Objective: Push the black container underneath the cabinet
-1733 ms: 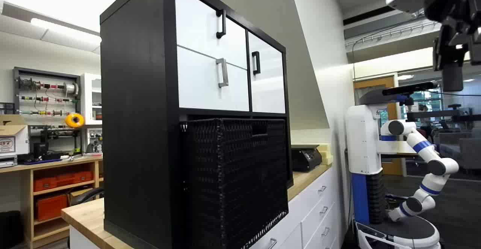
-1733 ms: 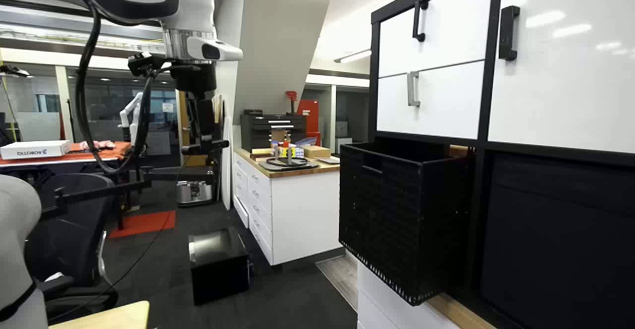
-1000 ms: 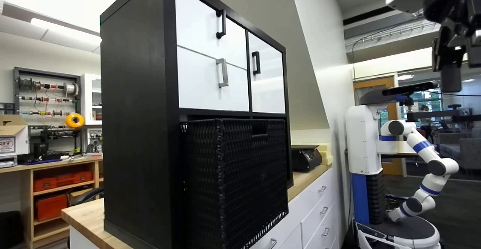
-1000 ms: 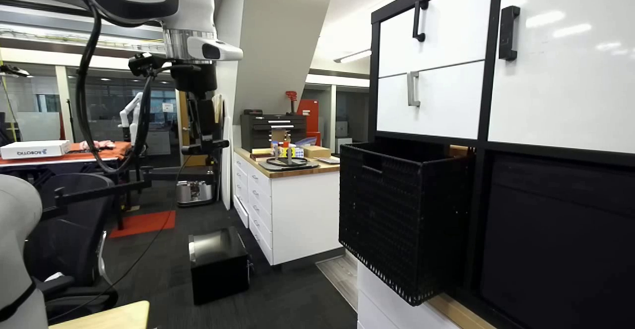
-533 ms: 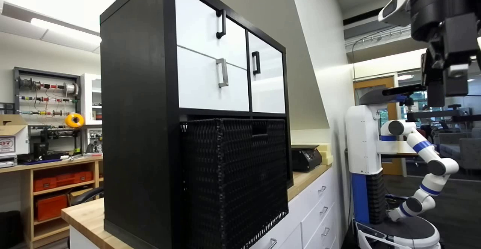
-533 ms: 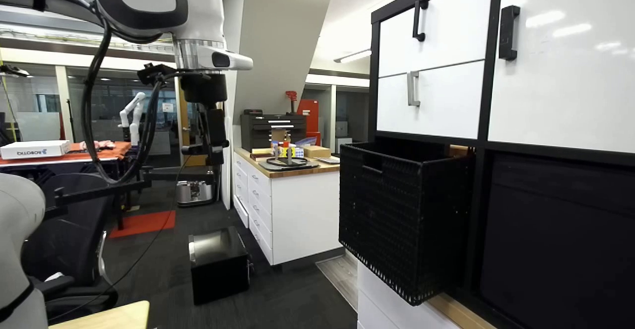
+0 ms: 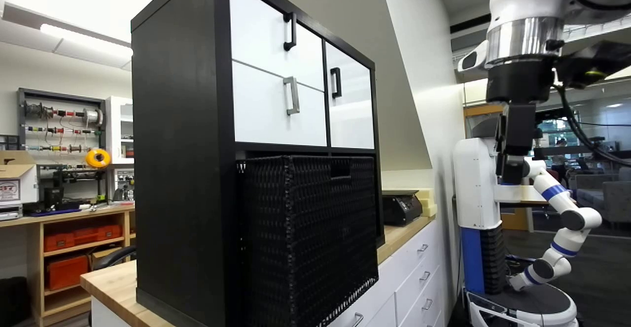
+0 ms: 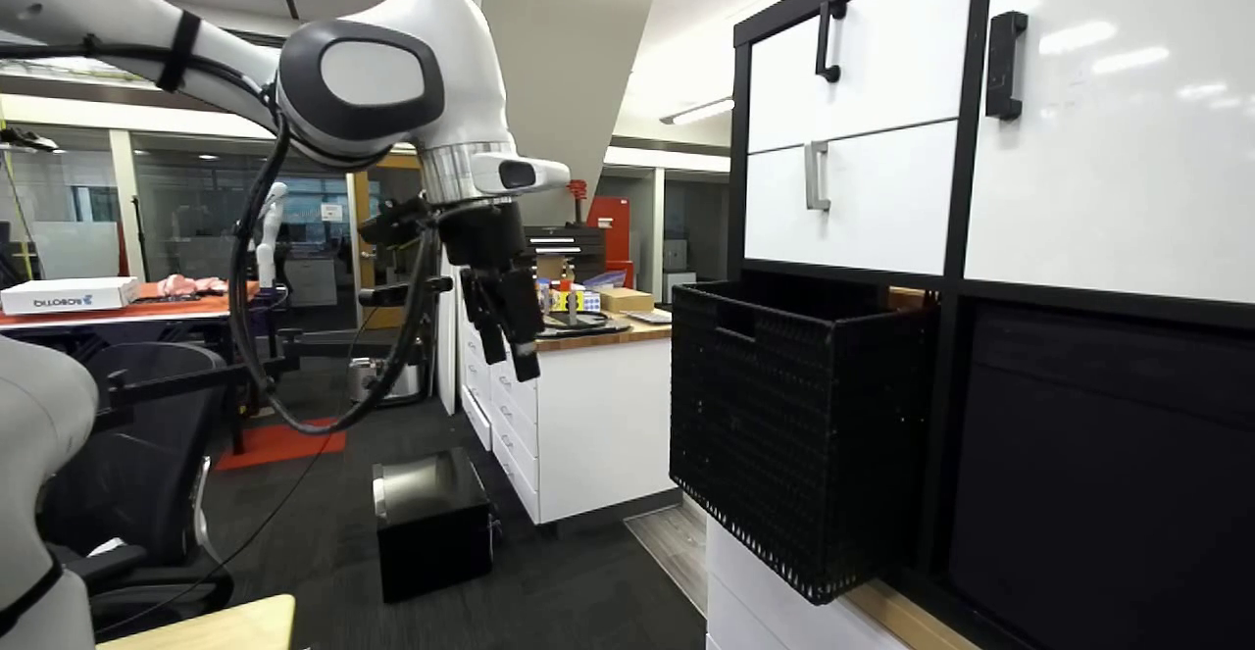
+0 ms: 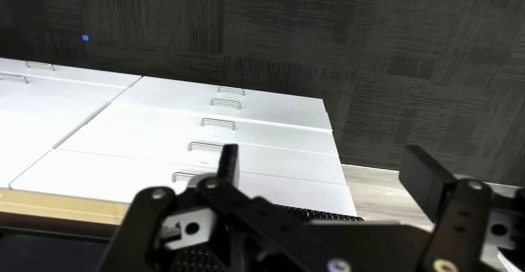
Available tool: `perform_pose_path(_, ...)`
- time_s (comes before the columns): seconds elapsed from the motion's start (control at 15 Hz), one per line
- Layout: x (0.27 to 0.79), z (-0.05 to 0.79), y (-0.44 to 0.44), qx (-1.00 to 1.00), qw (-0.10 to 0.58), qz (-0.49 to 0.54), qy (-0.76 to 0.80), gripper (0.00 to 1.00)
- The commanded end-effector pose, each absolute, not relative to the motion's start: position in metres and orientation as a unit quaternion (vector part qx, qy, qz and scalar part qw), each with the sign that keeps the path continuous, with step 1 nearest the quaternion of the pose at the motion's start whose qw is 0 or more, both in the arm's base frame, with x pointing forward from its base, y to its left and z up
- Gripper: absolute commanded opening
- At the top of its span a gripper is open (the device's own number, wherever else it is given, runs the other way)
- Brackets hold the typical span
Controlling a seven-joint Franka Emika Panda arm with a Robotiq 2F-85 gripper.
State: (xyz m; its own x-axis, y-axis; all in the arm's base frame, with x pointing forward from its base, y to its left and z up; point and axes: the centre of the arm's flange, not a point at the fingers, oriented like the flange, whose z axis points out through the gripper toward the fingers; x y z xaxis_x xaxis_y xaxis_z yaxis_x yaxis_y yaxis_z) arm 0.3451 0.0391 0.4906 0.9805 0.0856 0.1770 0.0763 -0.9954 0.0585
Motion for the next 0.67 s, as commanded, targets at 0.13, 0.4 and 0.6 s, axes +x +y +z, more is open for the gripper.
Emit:
perform_pose_path(0.13, 0.399, 0.455, 0.005, 0.988, 0.059, 0.13, 0.059, 1.0)
perform_pose_path(0.4, 0.423, 0.438, -0.016, 0.984, 0.068, 0.153, 0.06, 1.0)
perform_pose_path(0.6, 0.414, 0.436, -0.01, 0.986, 0.06, 0.143, 0.052, 1.0)
